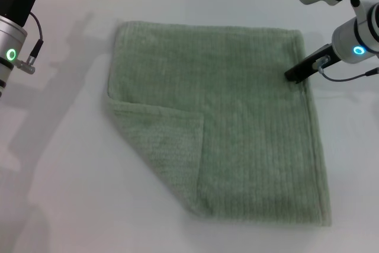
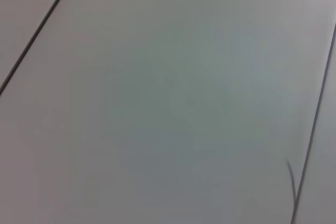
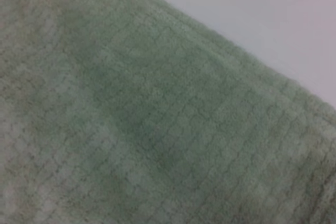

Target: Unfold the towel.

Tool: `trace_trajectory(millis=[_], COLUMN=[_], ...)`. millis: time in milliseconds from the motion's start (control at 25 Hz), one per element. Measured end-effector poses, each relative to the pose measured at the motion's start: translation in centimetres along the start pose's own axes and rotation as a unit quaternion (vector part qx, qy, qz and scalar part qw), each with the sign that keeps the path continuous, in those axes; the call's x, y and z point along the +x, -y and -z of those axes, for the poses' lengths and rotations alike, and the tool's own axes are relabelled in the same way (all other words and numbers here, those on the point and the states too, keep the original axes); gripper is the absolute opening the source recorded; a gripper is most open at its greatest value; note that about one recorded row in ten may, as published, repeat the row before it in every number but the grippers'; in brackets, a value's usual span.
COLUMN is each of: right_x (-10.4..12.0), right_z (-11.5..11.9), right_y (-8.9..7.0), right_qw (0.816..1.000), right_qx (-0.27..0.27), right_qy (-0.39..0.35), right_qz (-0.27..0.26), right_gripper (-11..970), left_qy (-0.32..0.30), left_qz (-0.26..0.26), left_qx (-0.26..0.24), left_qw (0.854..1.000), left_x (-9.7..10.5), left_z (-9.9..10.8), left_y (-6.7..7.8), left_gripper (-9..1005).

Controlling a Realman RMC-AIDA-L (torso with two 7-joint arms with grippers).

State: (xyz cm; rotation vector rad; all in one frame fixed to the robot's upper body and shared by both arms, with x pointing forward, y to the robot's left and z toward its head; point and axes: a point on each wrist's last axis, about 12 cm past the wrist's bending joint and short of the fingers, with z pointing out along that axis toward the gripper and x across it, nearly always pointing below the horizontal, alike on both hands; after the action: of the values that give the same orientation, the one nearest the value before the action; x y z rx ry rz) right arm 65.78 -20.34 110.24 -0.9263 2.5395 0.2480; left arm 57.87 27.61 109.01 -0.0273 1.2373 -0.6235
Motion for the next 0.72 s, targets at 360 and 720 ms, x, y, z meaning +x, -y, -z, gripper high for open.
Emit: trace_trajectory(millis=[360,720], right_x=[0.0,0.1], right_z=[-0.1,-0.1], right_y=[-0.1,-0.1], right_qw=[1.000,1.000], right_qx=[-0.001,-0.001], right_qy=[-0.001,-0.001], right_qz=[0.000,0.001], right_gripper=[20,20], left_qy=[-0.038,-0.147], left_qz=[0.055,0.106], left_qx=[0.075,0.200], left_qw=[0.995,0.963], left_x=[-0.7,-2.6], left_z=[-1.3,-3.5], left_y=[0.7,3.0], left_gripper=[830,829])
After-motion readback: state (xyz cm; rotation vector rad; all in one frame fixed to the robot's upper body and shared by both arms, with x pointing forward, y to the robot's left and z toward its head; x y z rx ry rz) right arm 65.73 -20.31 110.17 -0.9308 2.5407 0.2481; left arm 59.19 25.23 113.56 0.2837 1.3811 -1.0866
